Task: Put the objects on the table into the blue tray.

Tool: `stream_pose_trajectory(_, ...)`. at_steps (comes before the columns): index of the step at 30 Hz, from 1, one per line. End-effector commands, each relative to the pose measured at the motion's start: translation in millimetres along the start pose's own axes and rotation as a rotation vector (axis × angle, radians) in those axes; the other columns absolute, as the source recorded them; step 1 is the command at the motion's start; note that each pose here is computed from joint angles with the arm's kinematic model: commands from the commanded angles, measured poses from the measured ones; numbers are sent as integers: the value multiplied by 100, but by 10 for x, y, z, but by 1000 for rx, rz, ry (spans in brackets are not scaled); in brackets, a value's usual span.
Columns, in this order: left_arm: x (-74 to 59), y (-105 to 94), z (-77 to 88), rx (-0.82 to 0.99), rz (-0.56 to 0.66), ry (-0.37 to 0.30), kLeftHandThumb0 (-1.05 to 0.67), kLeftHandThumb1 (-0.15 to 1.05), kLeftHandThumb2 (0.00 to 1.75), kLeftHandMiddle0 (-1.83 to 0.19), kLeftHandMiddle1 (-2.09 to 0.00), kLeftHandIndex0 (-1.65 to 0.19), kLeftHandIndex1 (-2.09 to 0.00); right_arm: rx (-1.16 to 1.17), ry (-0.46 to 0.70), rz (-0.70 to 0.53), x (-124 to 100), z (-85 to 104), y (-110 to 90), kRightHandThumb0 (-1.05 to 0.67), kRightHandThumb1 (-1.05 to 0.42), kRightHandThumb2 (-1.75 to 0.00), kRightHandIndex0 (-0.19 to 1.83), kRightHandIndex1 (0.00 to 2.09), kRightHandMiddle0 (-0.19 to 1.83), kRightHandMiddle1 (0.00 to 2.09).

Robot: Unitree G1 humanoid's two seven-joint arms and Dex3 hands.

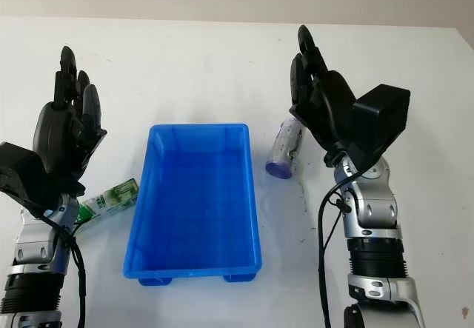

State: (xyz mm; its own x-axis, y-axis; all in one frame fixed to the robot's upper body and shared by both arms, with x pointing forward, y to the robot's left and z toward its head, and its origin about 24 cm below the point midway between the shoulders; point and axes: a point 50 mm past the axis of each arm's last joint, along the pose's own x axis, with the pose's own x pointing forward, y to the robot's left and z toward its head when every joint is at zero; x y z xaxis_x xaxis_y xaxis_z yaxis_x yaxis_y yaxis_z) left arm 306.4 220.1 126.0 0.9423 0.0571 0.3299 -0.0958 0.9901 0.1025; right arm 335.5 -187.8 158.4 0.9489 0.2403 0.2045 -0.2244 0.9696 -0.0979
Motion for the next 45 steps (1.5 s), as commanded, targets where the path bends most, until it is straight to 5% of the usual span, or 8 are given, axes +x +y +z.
stream_pose_trajectory(1,-4,26,34,6,0,-17,-78,105,63,19,0,19,0,-3,-19,-7,-17,28,-19,-76,-105,-78,-19,0,-19,0)
stream_pose_trajectory(15,33,3,50,14,-10,-17,-79,105,63,19,0,19,0,-53,-34,46,26,101,-107,-76,-105,-72,-19,0,-19,0)
stream_pose_trajectory(28,0,45,65,16,-12,-12,-78,105,63,19,0,19,0,-599,-43,247,198,696,-462,-87,-96,-7,-18,2,-16,3)
stream_pose_trajectory(35,24,36,71,28,-18,-8,-78,105,64,19,0,19,0,-1001,0,347,181,910,-471,-84,-83,-2,-9,7,-6,8)
stream_pose_trajectory(45,53,36,79,35,-33,-9,-79,105,64,19,0,19,0,-1511,21,520,96,840,-443,-78,-76,-5,-6,7,-1,7)
